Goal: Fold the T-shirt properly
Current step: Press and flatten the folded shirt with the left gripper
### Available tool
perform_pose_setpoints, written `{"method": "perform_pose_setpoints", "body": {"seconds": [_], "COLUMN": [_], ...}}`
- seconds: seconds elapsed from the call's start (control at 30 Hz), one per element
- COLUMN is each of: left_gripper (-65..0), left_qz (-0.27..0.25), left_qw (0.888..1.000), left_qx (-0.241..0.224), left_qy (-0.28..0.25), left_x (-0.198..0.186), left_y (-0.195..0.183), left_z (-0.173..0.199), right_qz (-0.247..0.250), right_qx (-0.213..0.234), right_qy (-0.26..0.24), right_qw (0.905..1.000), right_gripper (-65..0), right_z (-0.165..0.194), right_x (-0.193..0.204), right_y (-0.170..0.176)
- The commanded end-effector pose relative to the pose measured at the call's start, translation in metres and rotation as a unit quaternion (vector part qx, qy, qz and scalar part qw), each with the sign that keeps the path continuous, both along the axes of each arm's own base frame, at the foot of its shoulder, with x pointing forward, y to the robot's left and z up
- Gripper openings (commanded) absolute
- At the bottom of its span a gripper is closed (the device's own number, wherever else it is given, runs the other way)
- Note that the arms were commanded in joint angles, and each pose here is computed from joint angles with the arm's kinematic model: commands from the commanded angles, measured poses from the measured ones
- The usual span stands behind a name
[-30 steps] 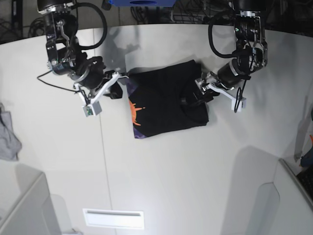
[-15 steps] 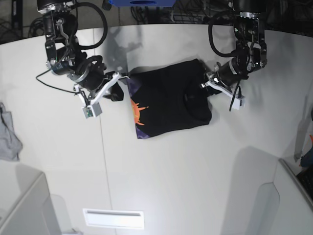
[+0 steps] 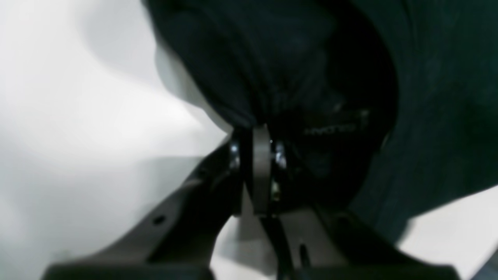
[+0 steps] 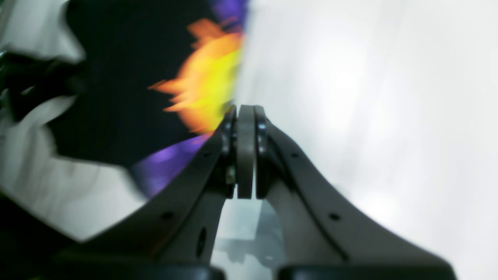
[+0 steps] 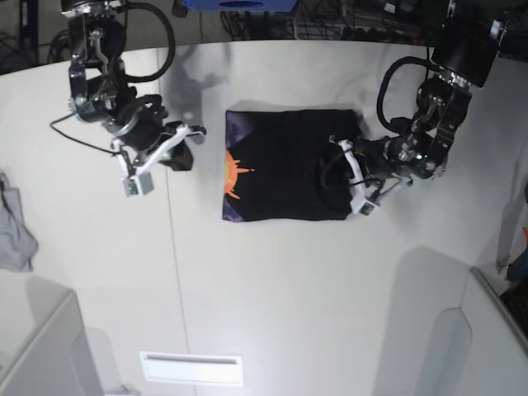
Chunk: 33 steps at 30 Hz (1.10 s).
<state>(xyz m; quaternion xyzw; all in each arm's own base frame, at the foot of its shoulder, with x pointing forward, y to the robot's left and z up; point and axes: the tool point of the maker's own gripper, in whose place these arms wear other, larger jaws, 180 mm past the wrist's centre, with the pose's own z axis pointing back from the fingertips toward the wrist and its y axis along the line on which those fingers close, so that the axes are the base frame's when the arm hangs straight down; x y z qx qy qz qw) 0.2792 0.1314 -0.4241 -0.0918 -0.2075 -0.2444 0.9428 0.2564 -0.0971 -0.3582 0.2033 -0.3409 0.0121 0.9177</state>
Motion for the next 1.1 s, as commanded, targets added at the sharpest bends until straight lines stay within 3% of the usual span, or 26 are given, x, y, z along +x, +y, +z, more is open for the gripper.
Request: {"method": "perform_pose_setpoints", "body": {"seconds": [0.0,0.07,0.17,0.3,0.53,0.63,0.73,0.97,1.07], "left_gripper": [-65.0,-65.0,-65.0,-65.0,-65.0,-65.0,-65.0,-65.0,-65.0], "left_qz": [-0.029,-0.091,-0.165,-0.231,-0.300,-0.334,-0.394,-0.442,-0.459], "left_qw": [0.998,0.989,0.965,0.933,0.894,0.865,0.841,0.814,0.810], "left_qx": [0.048,0.106,0.179,0.237,0.196,0.188,0.178,0.170,0.167], "left_qy": [-0.006,-0.045,-0.097,-0.143,-0.269,-0.324,-0.325,-0.336,-0.325], "left_x": [0.000,0.008,0.015,0.024,0.047,0.058,0.055,0.054,0.052], "left_y": [0.010,0.004,-0.006,-0.016,-0.057,-0.077,-0.101,-0.141,-0.150], "left_z": [0.001,0.007,0.011,0.015,0.038,0.053,0.051,0.053,0.048], "right_qz": [-0.009,-0.028,-0.047,-0.064,-0.087,-0.109,-0.120,-0.123,-0.131], "right_qx": [0.008,0.003,-0.003,-0.009,-0.020,-0.024,-0.024,-0.023,-0.014], "right_qy": [-0.025,-0.023,-0.023,-0.016,-0.004,0.014,0.033,0.041,0.043], "right_qw": [0.9996,0.9994,0.9986,0.9978,0.9960,0.9936,0.9920,0.9913,0.9904], "right_gripper": [-65.0,-65.0,-65.0,-65.0,-65.0,-65.0,-65.0,-65.0,-65.0], "right_z": [0.013,0.011,0.011,0.007,0.000,-0.012,-0.025,-0.029,-0.031], "right_x": [0.009,0.008,0.009,0.005,-0.001,-0.005,-0.009,-0.012,-0.011], "right_y": [-0.002,-0.015,-0.030,-0.042,-0.061,-0.076,-0.082,-0.083,-0.080]}}
